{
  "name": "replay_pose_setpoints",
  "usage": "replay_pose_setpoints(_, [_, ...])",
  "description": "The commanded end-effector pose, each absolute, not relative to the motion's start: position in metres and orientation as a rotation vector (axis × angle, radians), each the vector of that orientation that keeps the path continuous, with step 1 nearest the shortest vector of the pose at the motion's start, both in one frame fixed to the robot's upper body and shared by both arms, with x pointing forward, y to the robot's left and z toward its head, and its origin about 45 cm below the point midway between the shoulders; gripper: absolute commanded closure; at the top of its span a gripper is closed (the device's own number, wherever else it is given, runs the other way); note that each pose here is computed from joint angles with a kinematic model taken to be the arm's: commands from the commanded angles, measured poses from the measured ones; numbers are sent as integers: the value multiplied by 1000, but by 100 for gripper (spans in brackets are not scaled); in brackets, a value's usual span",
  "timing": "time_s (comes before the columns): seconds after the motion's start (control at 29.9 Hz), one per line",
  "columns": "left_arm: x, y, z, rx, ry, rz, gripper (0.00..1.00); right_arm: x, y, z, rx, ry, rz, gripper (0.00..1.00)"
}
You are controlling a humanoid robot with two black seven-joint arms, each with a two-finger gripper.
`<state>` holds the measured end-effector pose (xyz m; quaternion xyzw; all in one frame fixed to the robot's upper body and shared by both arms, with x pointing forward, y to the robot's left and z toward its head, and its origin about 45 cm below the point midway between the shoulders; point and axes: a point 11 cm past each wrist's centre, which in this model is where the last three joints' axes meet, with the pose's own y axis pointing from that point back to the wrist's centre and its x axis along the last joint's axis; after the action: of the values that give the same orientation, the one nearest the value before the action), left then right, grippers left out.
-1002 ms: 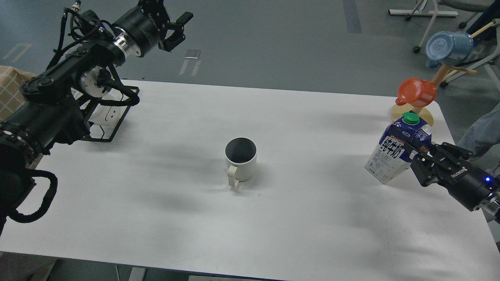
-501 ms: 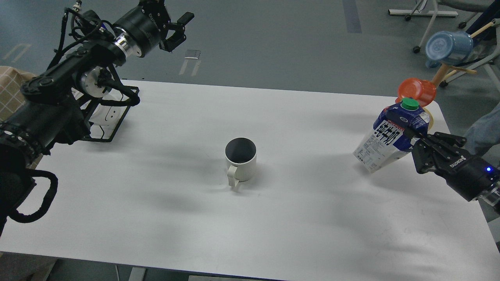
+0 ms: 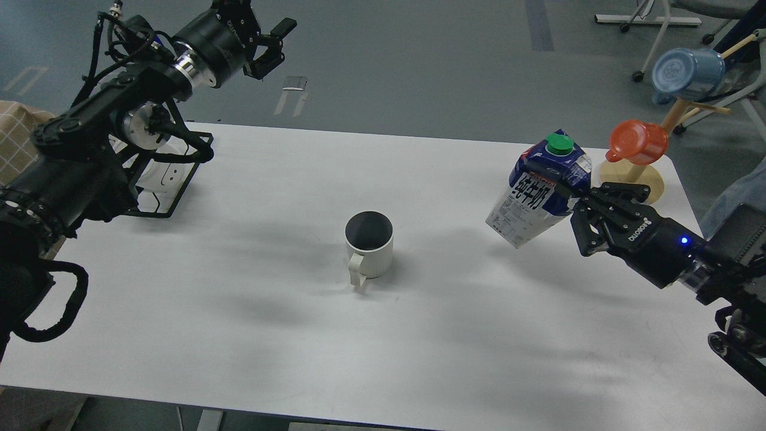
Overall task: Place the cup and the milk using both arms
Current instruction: 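Lift the milk carton and move it beside the mug, then lower the carton upright next to the mug and open the right gripper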
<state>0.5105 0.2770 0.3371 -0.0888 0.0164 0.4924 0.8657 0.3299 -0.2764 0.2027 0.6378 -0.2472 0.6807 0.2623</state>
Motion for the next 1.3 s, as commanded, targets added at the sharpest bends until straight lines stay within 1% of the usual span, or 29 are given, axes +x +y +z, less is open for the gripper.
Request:
replay_pose_setpoints(0.0, [511, 277, 337, -186, 34, 1031, 3, 333, -258, 199, 1760, -699, 1849, 100])
replay_pose_setpoints(0.2, [510, 279, 337, -183, 32, 1035, 3, 338, -241, 191, 1797, -726, 1838, 100])
replay_pose_setpoints(0.53, [509, 282, 334, -180, 37, 1040, 3, 323, -224, 165, 1873, -635, 1802, 100])
replay_pose_setpoints(0.87, [509, 283, 334, -181, 38, 1044, 3, 331, -211, 162, 1885, -638, 1803, 97])
replay_pose_setpoints(1.0, [509, 285, 334, -183, 37, 1047, 3, 331, -207, 159, 1892, -614, 1806, 95])
replay_pose_setpoints(1.27, [509, 286, 335, -188, 39, 1051, 3, 327, -202, 152, 1908, -586, 1796, 94])
